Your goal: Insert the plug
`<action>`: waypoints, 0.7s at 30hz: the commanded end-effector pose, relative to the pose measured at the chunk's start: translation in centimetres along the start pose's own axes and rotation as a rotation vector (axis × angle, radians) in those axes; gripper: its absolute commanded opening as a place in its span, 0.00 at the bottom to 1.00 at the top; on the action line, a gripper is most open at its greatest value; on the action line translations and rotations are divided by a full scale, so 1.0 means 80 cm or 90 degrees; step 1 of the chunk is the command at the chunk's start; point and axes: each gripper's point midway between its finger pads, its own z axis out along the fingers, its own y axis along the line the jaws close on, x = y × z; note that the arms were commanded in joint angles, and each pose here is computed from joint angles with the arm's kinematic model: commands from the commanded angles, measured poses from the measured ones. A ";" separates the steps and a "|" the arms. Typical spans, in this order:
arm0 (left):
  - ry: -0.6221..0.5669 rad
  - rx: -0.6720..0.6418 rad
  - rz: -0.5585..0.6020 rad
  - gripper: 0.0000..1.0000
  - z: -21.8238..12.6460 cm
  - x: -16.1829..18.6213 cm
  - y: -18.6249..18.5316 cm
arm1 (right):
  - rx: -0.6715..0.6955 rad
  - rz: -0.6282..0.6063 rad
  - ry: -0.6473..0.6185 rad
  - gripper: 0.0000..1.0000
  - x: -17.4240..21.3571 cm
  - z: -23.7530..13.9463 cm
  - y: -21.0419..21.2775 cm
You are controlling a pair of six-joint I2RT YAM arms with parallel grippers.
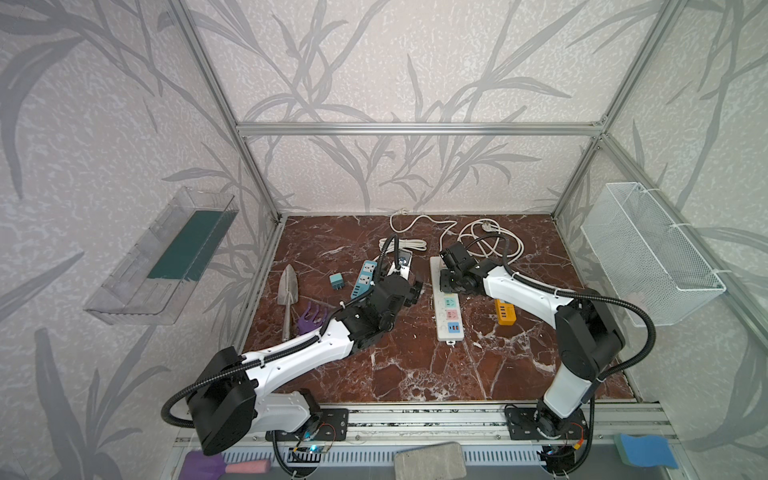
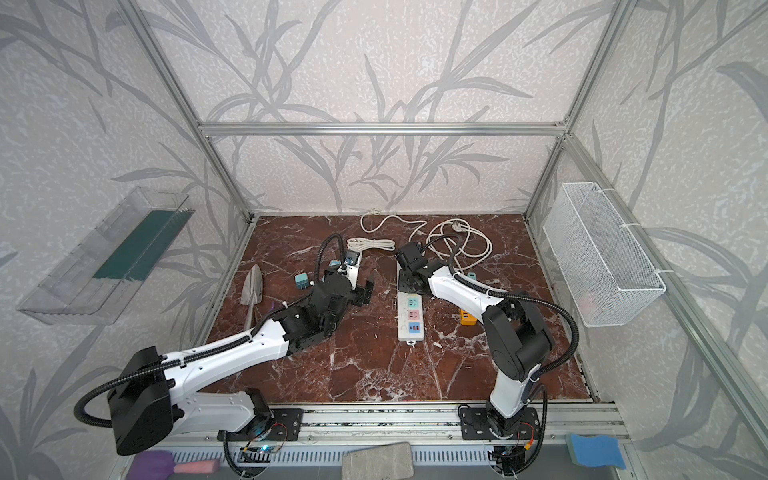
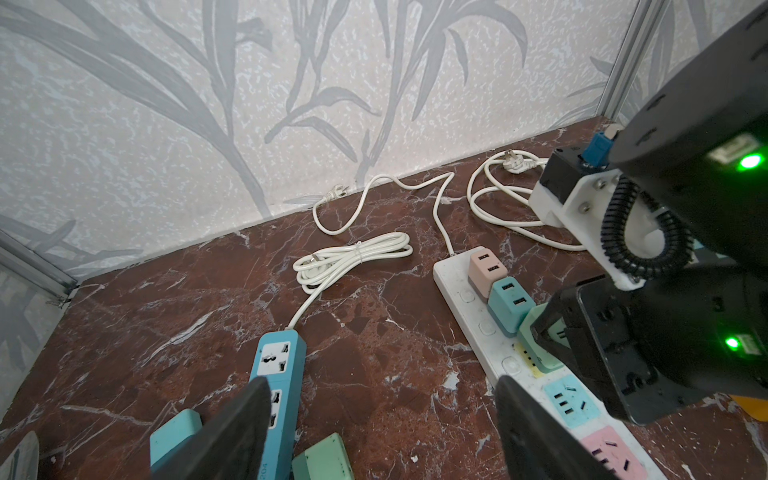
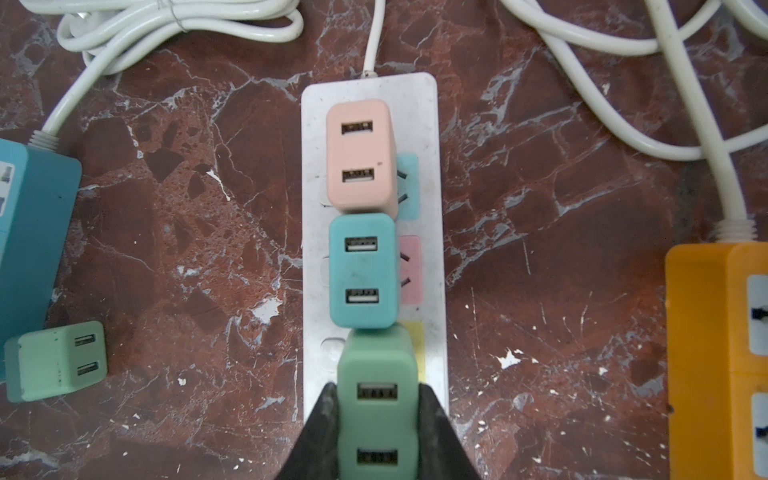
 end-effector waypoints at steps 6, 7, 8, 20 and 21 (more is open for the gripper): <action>-0.024 0.003 -0.023 0.84 -0.008 -0.023 0.003 | 0.007 -0.007 -0.004 0.00 -0.009 -0.026 -0.002; -0.024 0.003 -0.023 0.84 -0.008 -0.024 0.003 | 0.008 -0.007 -0.003 0.00 -0.008 -0.025 -0.003; -0.024 0.003 -0.023 0.84 -0.008 -0.024 0.003 | 0.012 -0.007 0.000 0.00 -0.005 -0.023 -0.005; -0.032 -0.006 -0.029 0.83 -0.013 -0.029 0.009 | 0.024 -0.017 -0.012 0.00 0.000 -0.005 -0.006; -0.034 -0.005 -0.030 0.83 -0.013 -0.031 0.009 | 0.027 -0.016 -0.010 0.00 0.001 -0.004 -0.007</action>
